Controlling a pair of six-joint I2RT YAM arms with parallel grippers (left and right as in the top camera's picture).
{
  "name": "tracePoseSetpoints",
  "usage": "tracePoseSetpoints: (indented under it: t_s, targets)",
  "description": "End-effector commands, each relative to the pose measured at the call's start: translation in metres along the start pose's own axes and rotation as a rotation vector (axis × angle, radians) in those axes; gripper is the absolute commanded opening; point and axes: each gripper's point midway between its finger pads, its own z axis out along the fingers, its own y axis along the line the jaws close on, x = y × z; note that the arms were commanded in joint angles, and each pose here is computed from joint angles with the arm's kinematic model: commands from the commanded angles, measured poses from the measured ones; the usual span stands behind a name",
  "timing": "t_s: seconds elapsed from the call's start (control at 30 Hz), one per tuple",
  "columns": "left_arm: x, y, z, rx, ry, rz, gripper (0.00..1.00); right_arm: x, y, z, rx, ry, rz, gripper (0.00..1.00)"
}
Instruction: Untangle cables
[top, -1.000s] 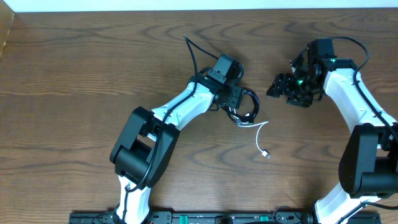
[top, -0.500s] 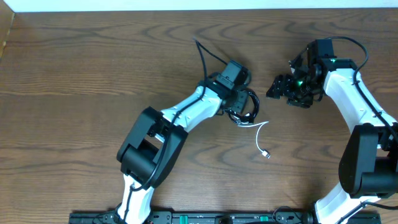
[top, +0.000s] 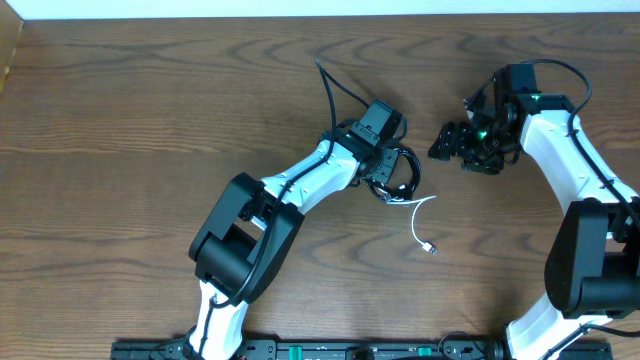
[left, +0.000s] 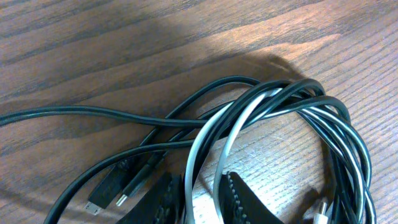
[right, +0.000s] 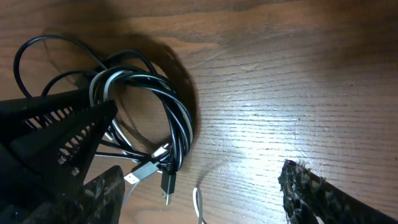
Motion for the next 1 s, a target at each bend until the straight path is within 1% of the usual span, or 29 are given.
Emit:
tracePoseSetpoints:
  t_s: [0.0,0.2,0.23,0.27,0.3,0.37,0.43,0.47,0.57,0.67,0.83,0.97]
  targets:
    - [0.010,0.004,0.014,-0.025,0.034,0.009,0.25,0.002,0.002,0.000,-0.006,0.004,-0.025,0.76]
    - [0.023,0.004,0.028,-0.031,0.072,0.014,0.25,0.002,0.002,0.000,-0.006,0.004,-0.024,0.76]
    - [0.023,0.004,0.028,-0.031,0.072,0.014,0.21,0.002,0.002,0.000,-0.006,0.004,-0.025,0.76]
    - [0.022,0.004,0.027,-0.031,0.071,0.013,0.12,0.002,0.002,0.000,-0.006,0.004,-0.025,0.76]
    - [0.021,0.004,0.026,-0.031,0.068,0.013,0.08,0.002,0.002,0.000,-0.006,0.005,-0.024,0.76]
    - [0.016,0.005,0.021,-0.029,0.053,0.010,0.07,0.002,0.002,0.000,-0.006,0.004,-0.024,0.76]
    - [0.008,0.004,0.009,-0.025,0.028,0.008,0.07,0.002,0.002,0.000,-0.006,0.005,-0.024,0.73]
    - [-0.005,0.001,-0.012,-0.017,-0.011,0.003,0.07,0.003,0.003,0.000,-0.006,0.006,-0.026,0.70]
    - [-0.024,-0.006,-0.051,0.000,-0.080,-0.016,0.08,-0.001,0.008,0.001,-0.029,-0.008,-0.058,0.68]
    - [-0.043,-0.016,-0.108,0.036,-0.176,-0.036,0.07,-0.005,0.033,-0.007,-0.150,-0.039,-0.154,0.64]
    - [-0.054,-0.024,-0.164,0.083,-0.260,-0.031,0.07,-0.013,0.059,-0.036,-0.234,-0.135,-0.238,0.65]
    - [-0.055,-0.024,-0.190,0.088,-0.295,-0.032,0.08,-0.014,0.073,-0.064,-0.249,-0.212,-0.286,0.66]
